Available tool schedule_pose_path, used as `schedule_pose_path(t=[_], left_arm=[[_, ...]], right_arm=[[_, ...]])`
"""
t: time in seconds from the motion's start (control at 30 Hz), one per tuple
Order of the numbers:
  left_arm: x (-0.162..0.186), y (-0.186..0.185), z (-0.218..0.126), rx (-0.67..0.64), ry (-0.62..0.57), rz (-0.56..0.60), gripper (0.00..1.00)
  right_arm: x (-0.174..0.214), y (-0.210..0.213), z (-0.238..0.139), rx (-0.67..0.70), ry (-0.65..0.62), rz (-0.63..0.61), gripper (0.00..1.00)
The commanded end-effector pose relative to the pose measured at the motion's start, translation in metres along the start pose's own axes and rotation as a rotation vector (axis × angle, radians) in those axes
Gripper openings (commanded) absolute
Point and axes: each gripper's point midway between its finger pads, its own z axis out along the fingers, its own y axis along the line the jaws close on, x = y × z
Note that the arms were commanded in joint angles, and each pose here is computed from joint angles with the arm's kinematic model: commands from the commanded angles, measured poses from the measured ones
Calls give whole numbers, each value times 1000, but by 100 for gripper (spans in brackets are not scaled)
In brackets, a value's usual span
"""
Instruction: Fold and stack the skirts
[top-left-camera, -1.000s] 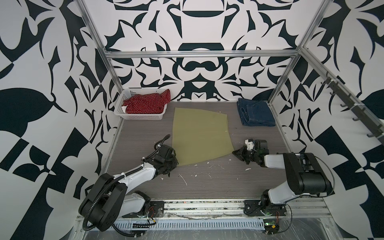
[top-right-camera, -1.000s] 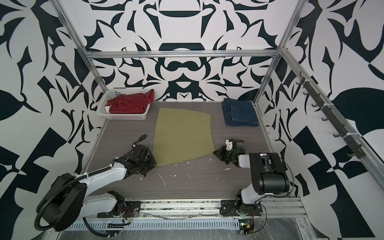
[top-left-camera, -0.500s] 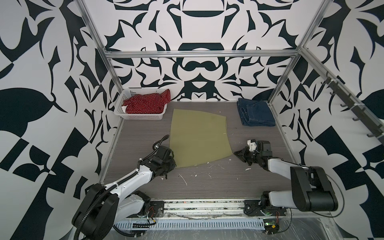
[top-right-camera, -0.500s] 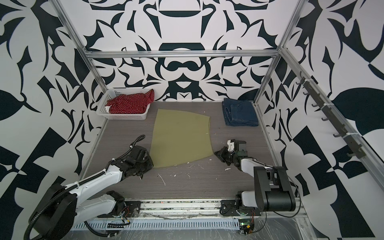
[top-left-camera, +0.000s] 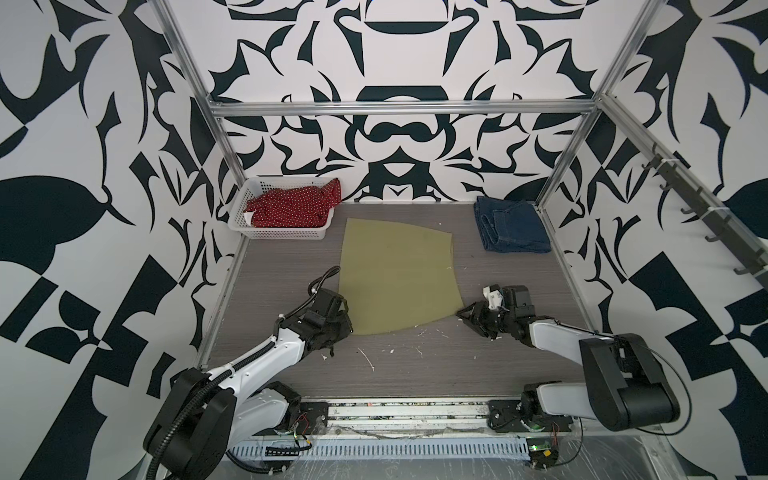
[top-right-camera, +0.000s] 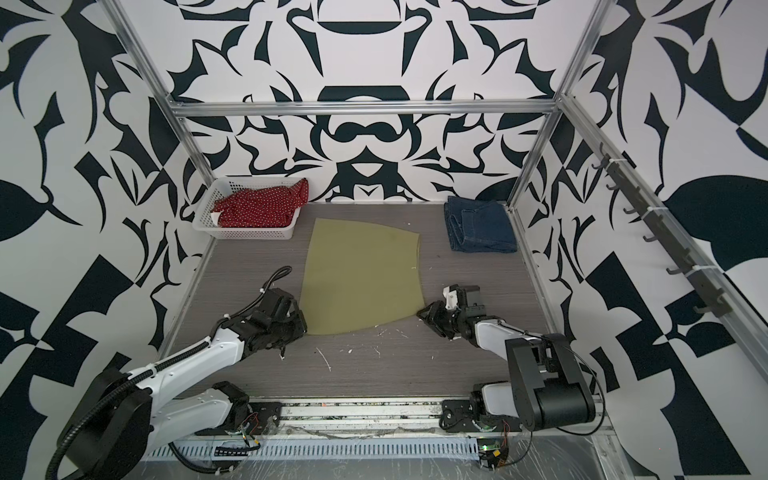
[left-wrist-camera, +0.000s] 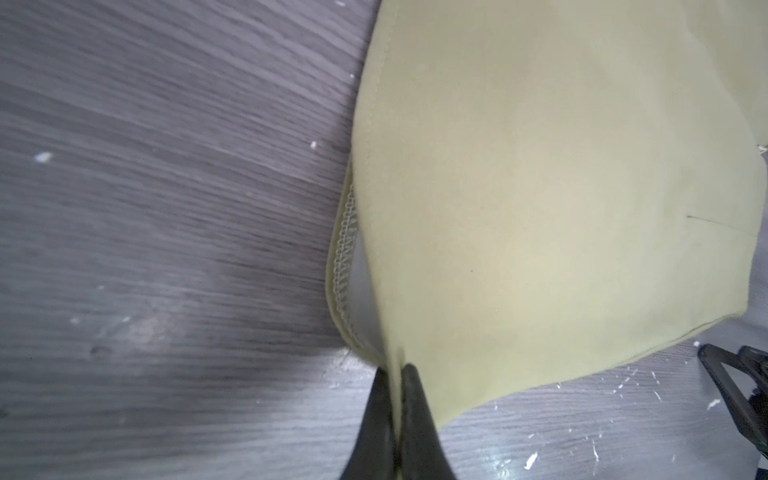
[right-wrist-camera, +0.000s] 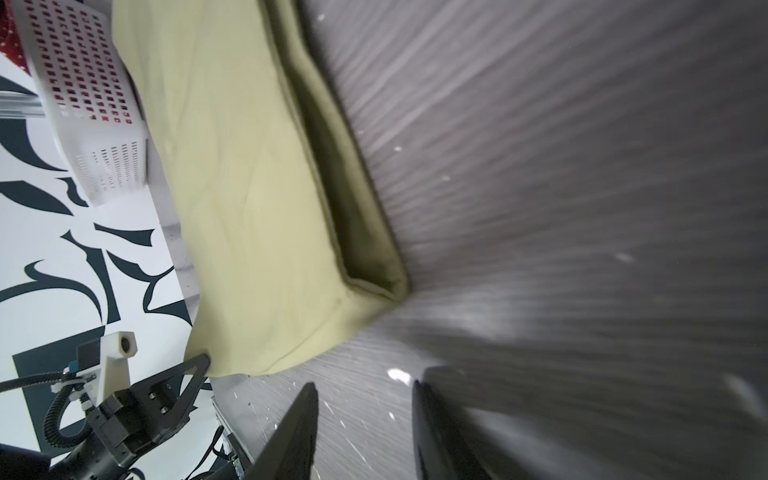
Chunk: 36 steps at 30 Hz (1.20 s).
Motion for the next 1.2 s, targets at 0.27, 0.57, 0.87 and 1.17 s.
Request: schedule_pose_path(t=[0.27,0.57,0.87,1.17], left_arm=[[0,9,-8,11,-50,-24,0],[-1,12,-10,1,-65,-29,0],[-8,7,-20,3,-85,-16,0],[-18,-2,-65,68,-174,3,0]], right_arm=[[-33,-11,32,-43,-106,93,40],[-31,-15,31,-72,-134,153,11],[-12,-9,5,-8,-91,133,9],[18,-19,-42,171,-69,96,9]])
